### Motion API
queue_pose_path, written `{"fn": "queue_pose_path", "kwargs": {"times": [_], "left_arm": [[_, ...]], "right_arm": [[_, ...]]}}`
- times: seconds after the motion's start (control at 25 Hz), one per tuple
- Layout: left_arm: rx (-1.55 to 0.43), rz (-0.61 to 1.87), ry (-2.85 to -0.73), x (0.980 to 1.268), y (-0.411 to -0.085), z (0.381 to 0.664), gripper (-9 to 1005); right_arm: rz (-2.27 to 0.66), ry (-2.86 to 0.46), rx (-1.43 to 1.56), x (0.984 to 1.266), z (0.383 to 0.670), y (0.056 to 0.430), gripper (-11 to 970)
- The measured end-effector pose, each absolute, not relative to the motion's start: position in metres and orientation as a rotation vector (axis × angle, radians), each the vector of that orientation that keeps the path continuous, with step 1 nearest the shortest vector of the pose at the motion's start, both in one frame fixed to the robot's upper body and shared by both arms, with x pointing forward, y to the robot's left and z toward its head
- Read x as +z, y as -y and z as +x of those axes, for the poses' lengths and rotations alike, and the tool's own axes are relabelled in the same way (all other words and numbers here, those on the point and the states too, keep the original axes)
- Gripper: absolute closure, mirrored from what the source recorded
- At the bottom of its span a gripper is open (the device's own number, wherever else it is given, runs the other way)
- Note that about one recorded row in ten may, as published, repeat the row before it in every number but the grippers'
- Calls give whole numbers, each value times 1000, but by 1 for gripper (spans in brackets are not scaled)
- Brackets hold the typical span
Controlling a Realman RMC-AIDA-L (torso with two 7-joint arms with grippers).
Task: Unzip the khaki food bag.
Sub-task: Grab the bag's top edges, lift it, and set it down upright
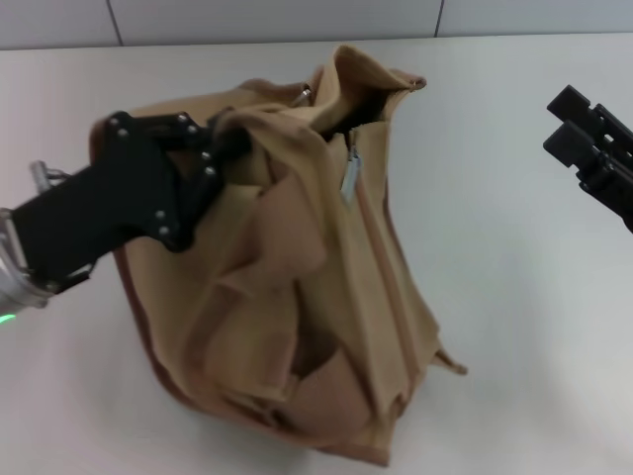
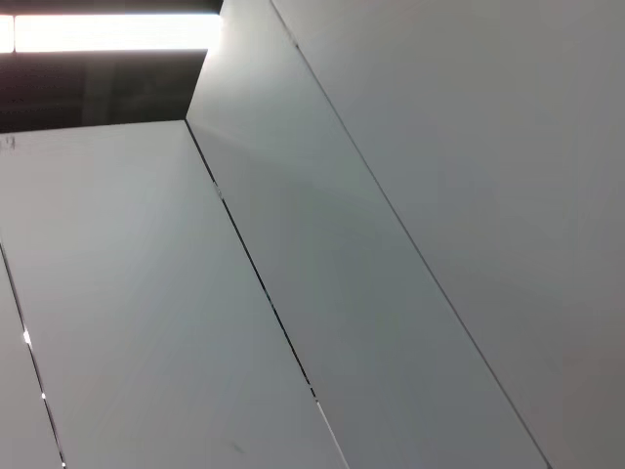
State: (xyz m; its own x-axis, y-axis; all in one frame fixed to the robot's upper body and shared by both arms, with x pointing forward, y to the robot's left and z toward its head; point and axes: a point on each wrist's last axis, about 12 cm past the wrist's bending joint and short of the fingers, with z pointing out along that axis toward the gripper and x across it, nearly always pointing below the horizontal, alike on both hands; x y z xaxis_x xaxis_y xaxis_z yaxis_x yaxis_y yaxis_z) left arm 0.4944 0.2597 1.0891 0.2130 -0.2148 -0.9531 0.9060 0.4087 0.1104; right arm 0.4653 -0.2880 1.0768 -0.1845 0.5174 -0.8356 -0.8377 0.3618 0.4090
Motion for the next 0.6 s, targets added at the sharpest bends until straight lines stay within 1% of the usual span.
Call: {"fn": "queue_pose_path", "kwargs": {"times": [0.04,0.24,0.4,0.6], "left_arm": [[-901,814,-1090,1084,-255,495,938],[-865,788,-1118,1079,-256,496,938],[-860,762,-1128,1075,-255,493,938],[-797,723,-1155,1060,-246,488,938]], "right_arm": [[-335,-1249,1260,1077,466,287,141],[-306,-1277,1306,1078,467,292,141],[-299,-1316,1358,1083,469,301,141],[-278,-1347,1429,1090,468,315,140]]}}
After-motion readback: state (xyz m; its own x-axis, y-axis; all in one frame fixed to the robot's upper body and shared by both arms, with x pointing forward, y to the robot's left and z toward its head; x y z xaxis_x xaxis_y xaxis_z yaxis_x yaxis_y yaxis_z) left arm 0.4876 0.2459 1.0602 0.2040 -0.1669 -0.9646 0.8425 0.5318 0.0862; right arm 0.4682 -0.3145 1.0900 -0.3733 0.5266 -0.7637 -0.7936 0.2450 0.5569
